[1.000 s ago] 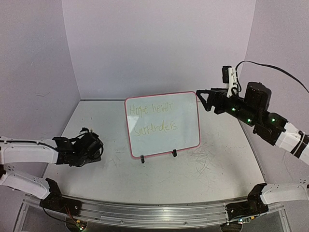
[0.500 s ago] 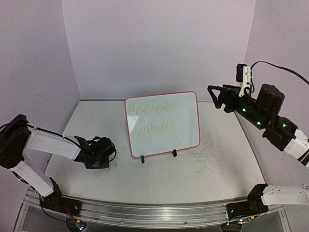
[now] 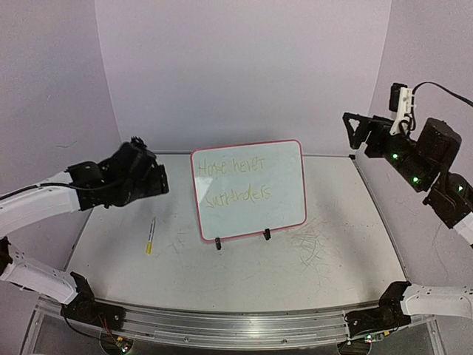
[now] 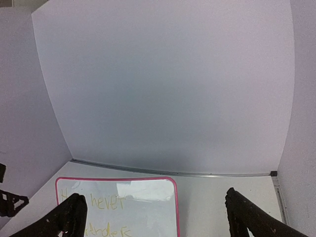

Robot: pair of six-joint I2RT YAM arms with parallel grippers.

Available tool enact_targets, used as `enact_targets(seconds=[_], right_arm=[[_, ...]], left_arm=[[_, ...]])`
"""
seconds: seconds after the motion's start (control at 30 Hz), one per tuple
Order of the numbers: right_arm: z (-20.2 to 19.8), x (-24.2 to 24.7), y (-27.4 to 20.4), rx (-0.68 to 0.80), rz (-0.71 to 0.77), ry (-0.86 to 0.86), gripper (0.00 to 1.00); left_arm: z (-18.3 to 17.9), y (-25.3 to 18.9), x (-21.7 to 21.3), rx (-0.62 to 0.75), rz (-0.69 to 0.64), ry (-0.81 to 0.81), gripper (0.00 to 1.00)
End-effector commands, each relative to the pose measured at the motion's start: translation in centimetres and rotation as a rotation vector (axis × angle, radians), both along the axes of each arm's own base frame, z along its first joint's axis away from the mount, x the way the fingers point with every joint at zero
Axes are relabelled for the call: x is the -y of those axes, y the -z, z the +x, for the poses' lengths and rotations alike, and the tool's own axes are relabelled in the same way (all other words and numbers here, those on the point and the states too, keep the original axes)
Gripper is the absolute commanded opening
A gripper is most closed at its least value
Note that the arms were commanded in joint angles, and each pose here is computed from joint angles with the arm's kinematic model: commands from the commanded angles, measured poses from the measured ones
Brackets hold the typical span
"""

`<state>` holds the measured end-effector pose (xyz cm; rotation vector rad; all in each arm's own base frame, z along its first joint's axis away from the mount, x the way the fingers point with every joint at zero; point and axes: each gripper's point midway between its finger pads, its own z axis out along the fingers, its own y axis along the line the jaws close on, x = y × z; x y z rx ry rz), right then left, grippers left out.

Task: Write a sentence on the whiteboard
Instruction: Put down the whiteboard marker at the center of the board, then reset both arms

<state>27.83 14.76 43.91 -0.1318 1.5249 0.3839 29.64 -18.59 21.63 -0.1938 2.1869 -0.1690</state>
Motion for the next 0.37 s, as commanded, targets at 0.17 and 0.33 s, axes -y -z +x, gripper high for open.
enact_targets(seconds=[0.17, 0.33], right_arm=[[-4.0, 6.6, -8.6, 0.199, 0.059, 0.189, 0.98], [-4.8, 7.5, -9.7, 0.219, 0.104, 0.199, 0.98]], left_arm=[[-2.2, -27.7, -1.0, 0.665, -0.134, 0.235, 0.88], [-3.6, -32.6, -0.8, 0.777, -0.147, 0.306, 0.91]])
